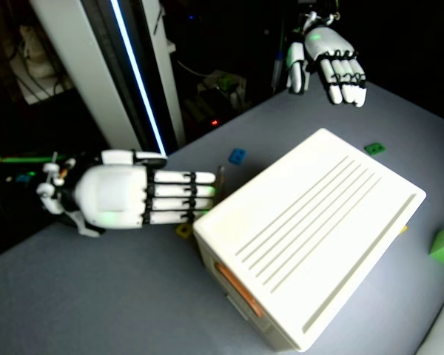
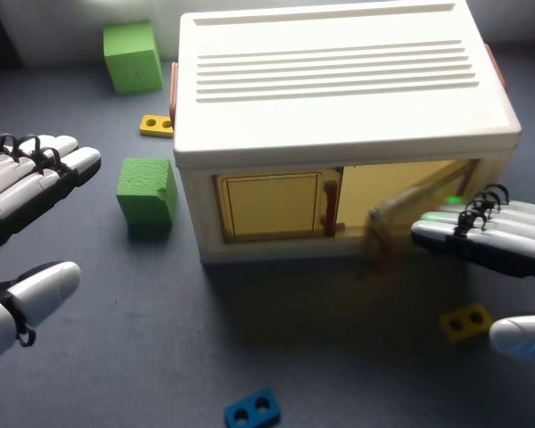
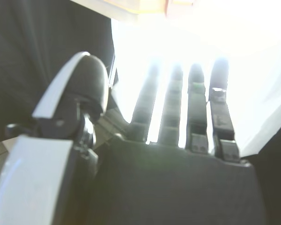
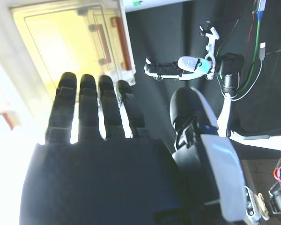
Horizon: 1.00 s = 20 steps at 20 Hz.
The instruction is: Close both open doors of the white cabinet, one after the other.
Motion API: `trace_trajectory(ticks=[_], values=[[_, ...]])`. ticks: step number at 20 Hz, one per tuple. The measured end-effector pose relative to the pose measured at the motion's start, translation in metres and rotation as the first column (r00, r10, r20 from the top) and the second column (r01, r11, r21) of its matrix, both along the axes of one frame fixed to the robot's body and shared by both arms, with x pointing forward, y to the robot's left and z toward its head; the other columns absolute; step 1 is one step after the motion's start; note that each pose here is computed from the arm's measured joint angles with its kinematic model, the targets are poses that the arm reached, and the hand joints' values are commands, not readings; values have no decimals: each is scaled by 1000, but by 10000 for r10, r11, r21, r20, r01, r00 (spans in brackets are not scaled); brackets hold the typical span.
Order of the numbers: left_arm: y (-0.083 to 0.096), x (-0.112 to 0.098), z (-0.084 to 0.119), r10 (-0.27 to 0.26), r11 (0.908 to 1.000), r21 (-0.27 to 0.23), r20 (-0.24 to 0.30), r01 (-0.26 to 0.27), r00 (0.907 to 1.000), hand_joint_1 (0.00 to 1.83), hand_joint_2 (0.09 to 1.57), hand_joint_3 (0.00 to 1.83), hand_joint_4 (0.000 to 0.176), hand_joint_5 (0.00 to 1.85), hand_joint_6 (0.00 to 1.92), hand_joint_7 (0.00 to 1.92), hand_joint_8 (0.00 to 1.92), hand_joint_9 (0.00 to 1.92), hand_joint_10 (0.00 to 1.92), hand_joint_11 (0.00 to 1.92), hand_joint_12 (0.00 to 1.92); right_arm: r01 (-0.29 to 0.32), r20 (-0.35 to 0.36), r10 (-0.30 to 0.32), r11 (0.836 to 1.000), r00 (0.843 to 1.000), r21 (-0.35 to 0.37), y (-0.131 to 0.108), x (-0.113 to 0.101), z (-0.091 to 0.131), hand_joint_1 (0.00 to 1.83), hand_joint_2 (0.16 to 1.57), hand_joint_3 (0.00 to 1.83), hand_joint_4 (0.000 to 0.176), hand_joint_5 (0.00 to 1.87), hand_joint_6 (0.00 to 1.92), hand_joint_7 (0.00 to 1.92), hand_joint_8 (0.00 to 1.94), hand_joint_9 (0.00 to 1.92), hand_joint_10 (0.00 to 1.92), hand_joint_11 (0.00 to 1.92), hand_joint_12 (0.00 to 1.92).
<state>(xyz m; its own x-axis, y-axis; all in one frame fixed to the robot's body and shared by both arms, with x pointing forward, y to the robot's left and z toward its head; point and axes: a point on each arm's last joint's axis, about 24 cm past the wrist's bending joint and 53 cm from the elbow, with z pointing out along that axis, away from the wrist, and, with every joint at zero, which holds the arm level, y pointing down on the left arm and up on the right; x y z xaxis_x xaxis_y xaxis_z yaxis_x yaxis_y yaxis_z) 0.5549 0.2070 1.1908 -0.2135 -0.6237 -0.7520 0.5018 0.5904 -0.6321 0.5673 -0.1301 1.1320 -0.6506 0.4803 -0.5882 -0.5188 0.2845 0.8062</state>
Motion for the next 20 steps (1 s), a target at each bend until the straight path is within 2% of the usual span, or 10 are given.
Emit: trace_trajectory(ticks=[4,6,7,15,16,18,19,20], values=[[0,0,0,0,10000,-1,1,0,10000,0,1571,52,0,72,0,47,2,72,2,0,670,-80,68,80,9999,9999,68,7,4,0,0,1529,0,0,30,7,0,0,0,0,0,0],[0,0,0,3,10000,-4,-3,-3,10000,0,1571,57,0,104,5,76,4,110,7,0,765,-56,27,56,10000,10000,43,9,7,-3,0,1543,4,0,22,2,0,0,0,0,0,0],[0,0,0,3,10000,3,-11,-3,10000,0,1571,42,0,56,0,34,3,61,2,0,650,-39,42,39,10000,10000,74,11,11,-3,0,1557,9,0,15,1,0,0,0,0,0,0],[0,-1,1,-7,10000,-23,22,7,10000,0,1571,57,0,81,2,64,3,89,4,0,725,-108,76,106,9996,9999,249,17,13,0,0,1536,0,0,21,4,0,0,0,0,0,0],[0,-1,0,-4,10000,-20,15,4,10000,0,1571,69,0,61,4,47,4,62,7,0,652,-114,-8,114,9995,9999,301,17,13,0,0,1547,3,0,20,3,0,0,0,0,0,0],[0,-1,1,4,10000,-32,30,-4,10000,0,1567,54,0,65,4,45,2,61,6,0,633,-157,-106,160,9994,9998,297,16,12,1,0,1550,3,0,0,0,0,0,0,0,0,0],[0,-1,1,4,10000,-27,24,-4,10000,0,1569,47,0,77,2,58,3,98,7,0,758,-142,-125,145,9996,9998,240,11,10,2,0,1534,0,0,17,6,0,0,0,0,0,0],[0,-1,1,5,10000,-35,37,-4,10000,0,1569,47,0,77,2,58,3,98,7,0,758,-88,-165,92,9996,9998,263,8,11,2,0,1534,0,0,17,6,0,0,0,0,0,0]])
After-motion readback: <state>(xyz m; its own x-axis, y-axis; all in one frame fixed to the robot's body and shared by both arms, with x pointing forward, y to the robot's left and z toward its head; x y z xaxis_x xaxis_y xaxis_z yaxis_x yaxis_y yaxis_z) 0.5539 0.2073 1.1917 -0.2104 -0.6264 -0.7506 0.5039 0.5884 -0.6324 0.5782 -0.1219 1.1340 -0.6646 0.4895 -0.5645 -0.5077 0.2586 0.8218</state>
